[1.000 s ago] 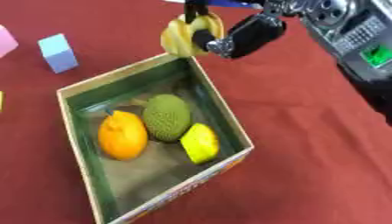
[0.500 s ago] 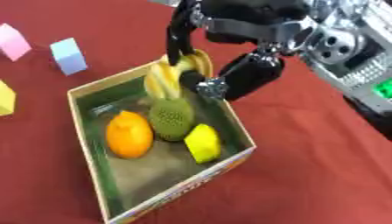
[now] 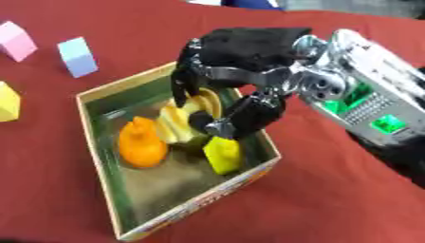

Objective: Pick up objects on the table and place them in the box.

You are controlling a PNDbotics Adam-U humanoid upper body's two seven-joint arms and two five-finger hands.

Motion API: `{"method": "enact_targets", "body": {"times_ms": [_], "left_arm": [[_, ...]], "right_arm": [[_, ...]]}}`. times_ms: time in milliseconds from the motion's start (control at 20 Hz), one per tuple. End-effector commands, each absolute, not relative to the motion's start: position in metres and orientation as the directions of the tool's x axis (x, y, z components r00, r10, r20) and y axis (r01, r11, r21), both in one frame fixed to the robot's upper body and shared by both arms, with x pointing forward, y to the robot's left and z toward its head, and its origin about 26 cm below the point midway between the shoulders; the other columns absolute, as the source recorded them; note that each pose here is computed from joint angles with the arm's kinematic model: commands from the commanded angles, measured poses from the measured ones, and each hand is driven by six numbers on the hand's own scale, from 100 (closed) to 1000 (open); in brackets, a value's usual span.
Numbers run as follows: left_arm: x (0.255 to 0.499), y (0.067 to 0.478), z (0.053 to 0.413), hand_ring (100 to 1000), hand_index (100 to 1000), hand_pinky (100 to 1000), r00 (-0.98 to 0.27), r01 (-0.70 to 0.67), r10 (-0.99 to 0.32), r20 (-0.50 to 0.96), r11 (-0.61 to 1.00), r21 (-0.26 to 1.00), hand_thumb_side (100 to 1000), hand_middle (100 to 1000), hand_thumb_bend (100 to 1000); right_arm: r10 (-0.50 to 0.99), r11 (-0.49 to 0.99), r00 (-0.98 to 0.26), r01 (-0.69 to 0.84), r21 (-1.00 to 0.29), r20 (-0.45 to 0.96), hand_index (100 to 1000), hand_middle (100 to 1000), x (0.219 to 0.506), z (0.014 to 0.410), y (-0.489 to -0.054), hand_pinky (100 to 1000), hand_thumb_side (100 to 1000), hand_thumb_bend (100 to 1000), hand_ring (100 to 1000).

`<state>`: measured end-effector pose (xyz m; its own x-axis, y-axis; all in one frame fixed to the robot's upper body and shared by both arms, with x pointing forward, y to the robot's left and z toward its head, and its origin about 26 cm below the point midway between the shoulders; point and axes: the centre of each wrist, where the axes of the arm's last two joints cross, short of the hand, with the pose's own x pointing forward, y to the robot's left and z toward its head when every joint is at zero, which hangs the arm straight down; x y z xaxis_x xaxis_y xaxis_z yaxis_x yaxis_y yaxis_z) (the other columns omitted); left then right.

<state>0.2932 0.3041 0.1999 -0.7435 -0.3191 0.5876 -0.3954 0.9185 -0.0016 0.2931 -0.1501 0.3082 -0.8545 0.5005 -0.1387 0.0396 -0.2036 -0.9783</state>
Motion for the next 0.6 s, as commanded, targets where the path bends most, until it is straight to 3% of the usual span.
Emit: {"method": "enact_targets", "body": {"times_ms": [50, 300, 500, 550, 600], "left_arm": [[0.2916, 0.3040, 0.2073, 684, 792, 761, -0.761, -0.388, -0.317, 0.567, 0.922, -0.006, 632, 655, 147], [0.2918, 0.3036, 0.2075, 683, 793, 761, -0.762, -0.386, -0.313, 0.567, 0.923, -0.009, 635, 656, 147], [0.2919, 0.3035, 0.2078, 683, 793, 761, -0.763, -0.385, -0.312, 0.566, 0.923, -0.009, 635, 656, 148], [0.2919, 0.3035, 0.2078, 683, 793, 761, -0.763, -0.385, -0.313, 0.566, 0.923, -0.009, 635, 656, 148], [0.2919, 0.3035, 0.2079, 683, 793, 761, -0.763, -0.385, -0.313, 0.566, 0.923, -0.009, 635, 656, 148]], "right_arm": [[0.503, -0.229, -0.845, 0.072, -0.971, -0.181, 713, 577, 0.2891, 0.3096, -0.1485, 800, 100, 218, 727], [0.484, -0.289, -0.849, 0.075, -0.954, -0.213, 876, 815, 0.2891, 0.3052, -0.1469, 872, 100, 315, 901], [0.468, -0.321, -0.852, 0.084, -0.943, -0.235, 889, 836, 0.2895, 0.3066, -0.1488, 886, 100, 321, 920], [0.469, -0.319, -0.851, 0.086, -0.944, -0.235, 888, 836, 0.2897, 0.3072, -0.1497, 885, 100, 277, 918], [0.472, -0.311, -0.850, 0.088, -0.946, -0.234, 887, 833, 0.2899, 0.3081, -0.1507, 884, 100, 311, 916]]}}
